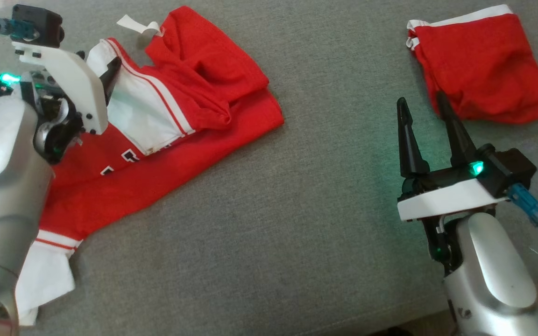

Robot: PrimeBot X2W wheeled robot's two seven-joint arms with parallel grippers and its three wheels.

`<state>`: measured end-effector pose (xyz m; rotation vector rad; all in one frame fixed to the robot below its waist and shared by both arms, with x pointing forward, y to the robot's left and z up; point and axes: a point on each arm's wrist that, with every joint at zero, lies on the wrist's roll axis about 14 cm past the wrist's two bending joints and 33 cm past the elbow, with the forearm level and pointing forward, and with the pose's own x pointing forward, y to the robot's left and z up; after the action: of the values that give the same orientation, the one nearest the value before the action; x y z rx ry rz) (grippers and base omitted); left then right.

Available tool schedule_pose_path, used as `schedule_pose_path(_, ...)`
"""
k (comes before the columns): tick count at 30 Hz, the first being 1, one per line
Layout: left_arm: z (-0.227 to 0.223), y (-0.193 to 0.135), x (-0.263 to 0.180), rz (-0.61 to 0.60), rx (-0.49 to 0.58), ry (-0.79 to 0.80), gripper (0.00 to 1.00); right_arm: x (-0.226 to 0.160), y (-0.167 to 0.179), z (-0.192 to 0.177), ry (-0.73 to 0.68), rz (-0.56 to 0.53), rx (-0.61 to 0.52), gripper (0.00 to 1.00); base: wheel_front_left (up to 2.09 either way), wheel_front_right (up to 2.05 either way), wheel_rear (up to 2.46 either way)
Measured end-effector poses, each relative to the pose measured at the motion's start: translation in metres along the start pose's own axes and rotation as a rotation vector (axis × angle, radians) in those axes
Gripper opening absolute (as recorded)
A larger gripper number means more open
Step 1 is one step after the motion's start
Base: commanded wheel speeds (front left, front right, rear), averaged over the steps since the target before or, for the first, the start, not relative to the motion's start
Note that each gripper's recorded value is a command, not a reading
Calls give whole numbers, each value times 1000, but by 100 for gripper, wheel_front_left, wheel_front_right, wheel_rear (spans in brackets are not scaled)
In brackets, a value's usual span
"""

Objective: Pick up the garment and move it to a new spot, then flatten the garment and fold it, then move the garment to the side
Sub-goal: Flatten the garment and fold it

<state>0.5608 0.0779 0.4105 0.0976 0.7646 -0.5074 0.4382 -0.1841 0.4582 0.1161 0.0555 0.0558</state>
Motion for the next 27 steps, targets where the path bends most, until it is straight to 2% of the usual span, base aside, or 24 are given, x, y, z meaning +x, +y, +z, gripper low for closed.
schedule_pose_path(6,-9,-9,5,-41,-60,58,100,-1,-2,-1,3,-6,-1,100,0,0,0)
schedule_pose_path(7,-12,-10,5,-50,-74,72,87,-1,-2,-1,3,-6,-1,100,0,0,0)
schedule_pose_path(9,-14,-14,6,-63,-80,86,0,-1,-2,-1,4,-7,-2,100,0,0,0)
schedule_pose_path(12,-8,-19,7,-87,-107,48,0,-1,-3,-2,6,-7,-2,100,0,0,0)
schedule_pose_path(17,22,-8,5,-72,-222,-92,0,-1,-2,-2,7,-6,-2,100,0,0,0)
schedule_pose_path(23,90,23,-14,-10,-354,-341,0,0,-1,-3,8,-1,-2,100,0,0,0)
schedule_pose_path(27,122,55,-29,75,-456,-507,0,4,1,-5,11,5,-1,100,0,0,0)
